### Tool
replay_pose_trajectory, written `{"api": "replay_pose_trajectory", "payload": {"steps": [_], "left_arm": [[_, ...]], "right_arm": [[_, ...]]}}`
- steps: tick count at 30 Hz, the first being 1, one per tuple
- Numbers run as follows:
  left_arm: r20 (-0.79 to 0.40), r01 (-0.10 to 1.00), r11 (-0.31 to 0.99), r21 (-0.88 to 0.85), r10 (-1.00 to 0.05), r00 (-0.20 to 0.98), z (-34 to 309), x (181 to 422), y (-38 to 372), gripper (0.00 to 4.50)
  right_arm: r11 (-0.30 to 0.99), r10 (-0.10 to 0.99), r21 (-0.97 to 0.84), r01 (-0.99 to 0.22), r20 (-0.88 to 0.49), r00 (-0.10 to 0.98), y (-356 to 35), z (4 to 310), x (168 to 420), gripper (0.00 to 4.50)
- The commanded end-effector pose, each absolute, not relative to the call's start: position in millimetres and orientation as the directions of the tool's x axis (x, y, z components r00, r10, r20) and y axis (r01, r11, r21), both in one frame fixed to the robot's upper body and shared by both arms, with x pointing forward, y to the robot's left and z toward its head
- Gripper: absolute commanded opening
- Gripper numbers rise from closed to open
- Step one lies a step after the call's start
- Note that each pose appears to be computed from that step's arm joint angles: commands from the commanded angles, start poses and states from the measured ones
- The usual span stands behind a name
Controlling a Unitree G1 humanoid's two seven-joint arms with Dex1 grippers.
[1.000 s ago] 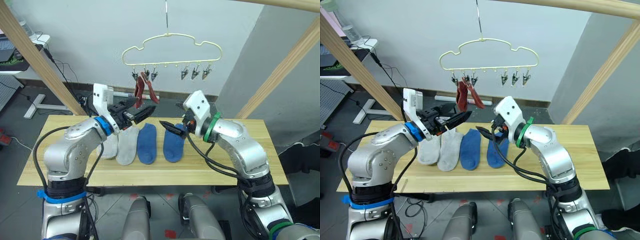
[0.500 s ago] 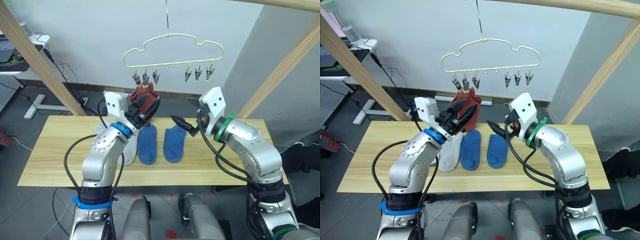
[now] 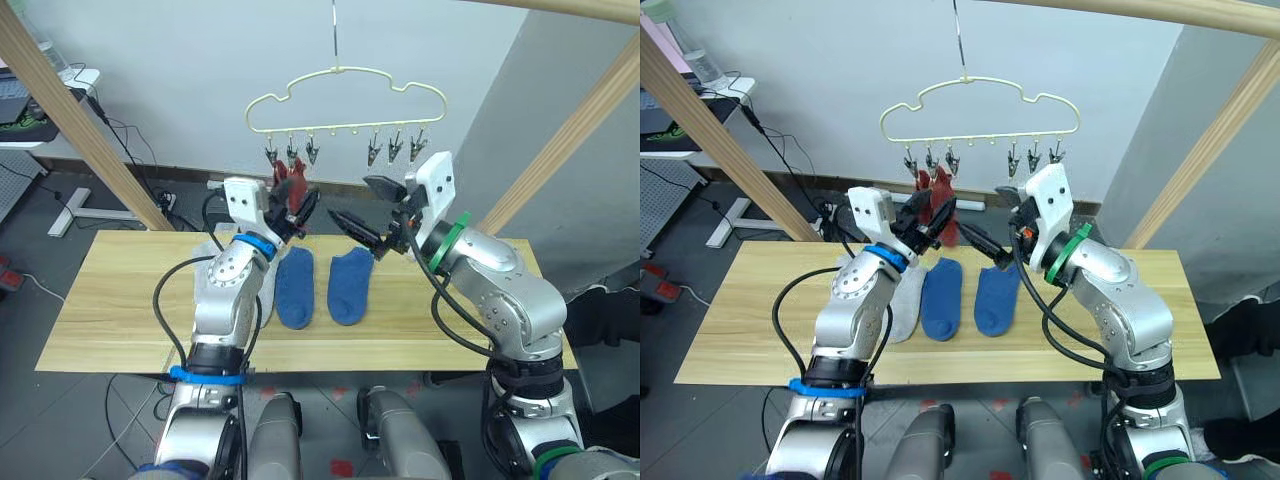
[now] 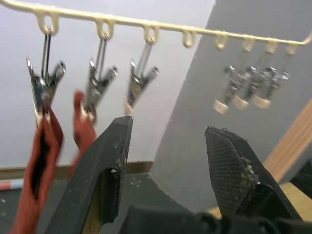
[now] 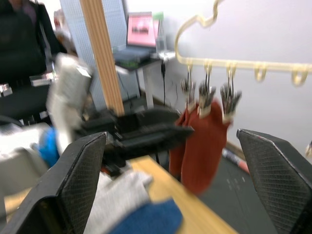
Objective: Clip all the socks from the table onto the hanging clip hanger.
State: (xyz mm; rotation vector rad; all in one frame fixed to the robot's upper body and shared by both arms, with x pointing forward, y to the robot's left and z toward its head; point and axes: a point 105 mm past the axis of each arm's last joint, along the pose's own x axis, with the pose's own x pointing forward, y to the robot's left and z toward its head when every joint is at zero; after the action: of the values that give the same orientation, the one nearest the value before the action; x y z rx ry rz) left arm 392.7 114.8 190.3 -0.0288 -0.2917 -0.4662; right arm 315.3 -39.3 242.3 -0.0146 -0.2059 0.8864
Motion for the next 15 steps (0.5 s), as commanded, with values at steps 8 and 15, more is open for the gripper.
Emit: {"api": "replay_pose_trajectory", "payload": {"steps": [8,15], "left_arm": [[0.336,0.426,0.901,0.080,-0.426,0.840,198.1,405.7,110.9,2.60],[0.347,0.419,0.904,0.082,-0.420,0.839,199.8,413.7,111.4,2.60]], "right_arm": [[0.670,0.736,-0.169,-0.723,0.279,0.617,-48.0,270.2,310.2,4.50],[0.681,0.726,-0.172,-0.712,0.283,0.626,-47.6,270.1,309.9,4.50]]}}
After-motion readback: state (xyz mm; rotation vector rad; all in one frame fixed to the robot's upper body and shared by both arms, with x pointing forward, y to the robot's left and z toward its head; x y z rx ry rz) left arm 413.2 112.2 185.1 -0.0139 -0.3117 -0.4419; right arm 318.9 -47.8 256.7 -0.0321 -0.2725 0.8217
